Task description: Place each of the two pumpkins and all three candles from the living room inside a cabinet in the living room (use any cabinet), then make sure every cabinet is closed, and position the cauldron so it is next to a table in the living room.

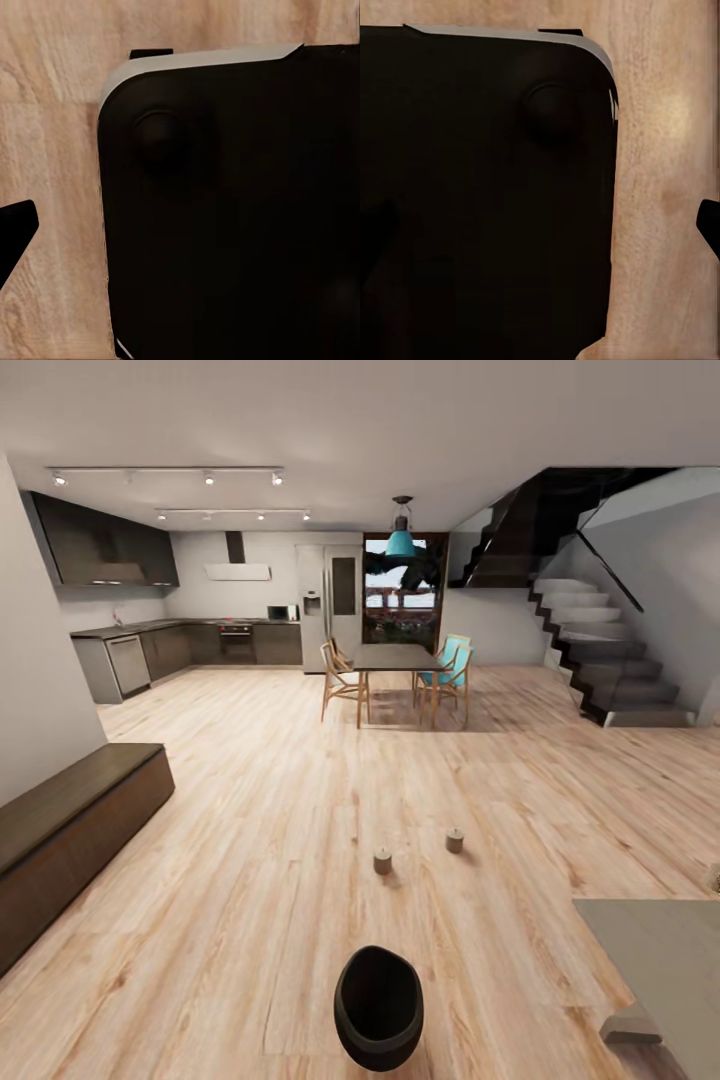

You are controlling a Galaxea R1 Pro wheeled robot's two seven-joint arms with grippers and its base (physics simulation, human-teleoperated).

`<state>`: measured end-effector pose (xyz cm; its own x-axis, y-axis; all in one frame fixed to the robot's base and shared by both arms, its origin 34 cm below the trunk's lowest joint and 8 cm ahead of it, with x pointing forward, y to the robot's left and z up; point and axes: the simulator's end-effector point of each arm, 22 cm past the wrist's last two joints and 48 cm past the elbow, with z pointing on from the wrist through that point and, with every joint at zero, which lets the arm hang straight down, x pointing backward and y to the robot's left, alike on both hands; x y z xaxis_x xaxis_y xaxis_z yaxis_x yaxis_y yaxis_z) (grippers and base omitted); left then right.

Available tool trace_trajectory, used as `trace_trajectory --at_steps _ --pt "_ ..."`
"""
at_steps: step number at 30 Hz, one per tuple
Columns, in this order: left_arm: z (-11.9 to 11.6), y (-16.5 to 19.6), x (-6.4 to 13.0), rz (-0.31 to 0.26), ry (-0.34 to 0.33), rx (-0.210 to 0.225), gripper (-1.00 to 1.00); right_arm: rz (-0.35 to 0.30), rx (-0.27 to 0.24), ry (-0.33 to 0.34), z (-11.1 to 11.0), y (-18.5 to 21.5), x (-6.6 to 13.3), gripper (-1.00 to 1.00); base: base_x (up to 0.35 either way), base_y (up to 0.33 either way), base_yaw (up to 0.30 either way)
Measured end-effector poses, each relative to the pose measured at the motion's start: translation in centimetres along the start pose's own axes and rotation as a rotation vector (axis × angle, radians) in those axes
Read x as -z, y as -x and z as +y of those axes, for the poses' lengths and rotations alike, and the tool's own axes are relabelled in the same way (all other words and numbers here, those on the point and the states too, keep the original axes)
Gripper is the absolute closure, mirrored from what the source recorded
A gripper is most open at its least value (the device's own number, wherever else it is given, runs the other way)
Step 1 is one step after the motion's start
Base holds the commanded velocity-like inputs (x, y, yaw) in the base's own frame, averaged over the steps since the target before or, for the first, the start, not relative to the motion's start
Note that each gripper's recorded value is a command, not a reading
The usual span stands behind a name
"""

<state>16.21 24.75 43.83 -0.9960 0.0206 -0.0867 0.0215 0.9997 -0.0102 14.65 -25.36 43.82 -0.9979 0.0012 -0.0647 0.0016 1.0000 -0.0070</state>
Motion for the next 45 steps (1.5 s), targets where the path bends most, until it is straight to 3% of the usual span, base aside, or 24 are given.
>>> trace_trajectory --at_steps 9,35,45 --pt "0.0 1.0 0.0 -0.045 0.000 0.000 -1.00 -0.004 -0.003 0.001 0.0 0.2 0.0 -1.00 0.000 -0.016 0.000" --pt "0.0 -0.1 0.0 -0.017 0.001 0.001 -1.00 0.026 0.011 0.016 0.4 -1.0 0.1 -1.00 0.001 0.000 0.000" --pt "0.1 -0.2 0.1 -0.016 0.002 0.001 -1.00 0.020 0.012 0.016 0.4 -0.9 0.1 -1.00 0.224 0.000 0.000"
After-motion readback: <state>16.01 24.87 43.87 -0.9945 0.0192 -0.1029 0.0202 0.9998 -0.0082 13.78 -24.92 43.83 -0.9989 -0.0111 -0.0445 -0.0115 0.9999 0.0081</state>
